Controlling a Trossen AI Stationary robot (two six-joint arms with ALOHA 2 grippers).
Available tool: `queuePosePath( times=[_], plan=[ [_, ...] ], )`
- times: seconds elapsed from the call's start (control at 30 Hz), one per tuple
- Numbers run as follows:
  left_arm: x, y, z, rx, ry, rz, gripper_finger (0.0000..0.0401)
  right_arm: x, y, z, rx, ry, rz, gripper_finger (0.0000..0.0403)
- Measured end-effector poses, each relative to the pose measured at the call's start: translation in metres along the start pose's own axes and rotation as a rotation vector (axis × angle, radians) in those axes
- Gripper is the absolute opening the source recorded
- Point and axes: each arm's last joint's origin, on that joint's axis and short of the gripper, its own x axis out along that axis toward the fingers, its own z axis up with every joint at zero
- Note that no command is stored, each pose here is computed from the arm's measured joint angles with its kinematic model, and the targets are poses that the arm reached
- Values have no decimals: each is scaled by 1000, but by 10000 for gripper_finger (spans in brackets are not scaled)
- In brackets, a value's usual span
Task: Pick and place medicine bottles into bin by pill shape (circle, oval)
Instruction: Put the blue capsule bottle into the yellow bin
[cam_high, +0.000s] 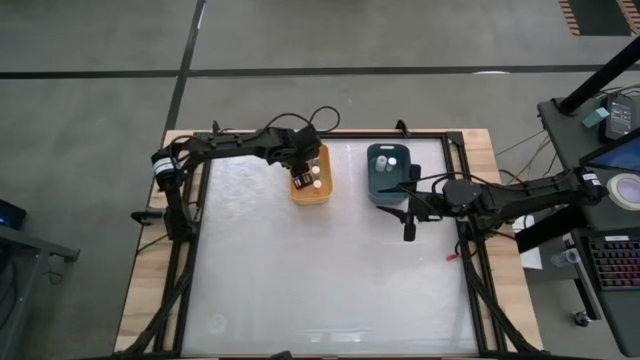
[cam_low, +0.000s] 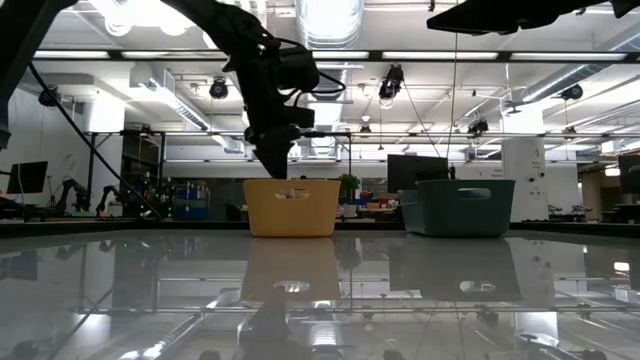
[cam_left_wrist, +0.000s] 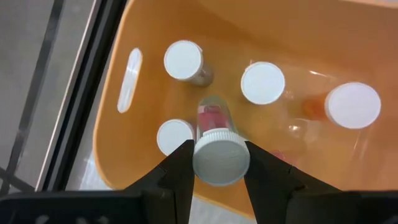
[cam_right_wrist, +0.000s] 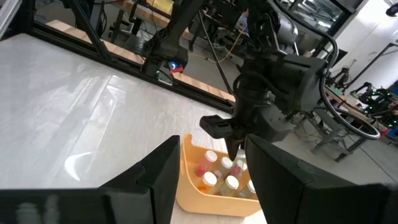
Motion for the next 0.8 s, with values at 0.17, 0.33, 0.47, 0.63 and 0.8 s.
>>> queuePosePath(
  times=[0.17,0.33,0.47,0.63,0.8],
  plan=[
    [0,0,1,0,-12,1,106,0,0,0,-1,0,0,173],
    [1,0,2,0,-20,2,106,0,0,0,-2,0,0,173],
    [6,-1,2,3,-7,1,106,0,0,0,-2,1,0,173],
    [11,-2,2,8,5,-1,106,0,0,0,-2,1,0,173],
    [11,-2,2,6,-3,0,106,0,0,0,-2,1,0,173]
  ],
)
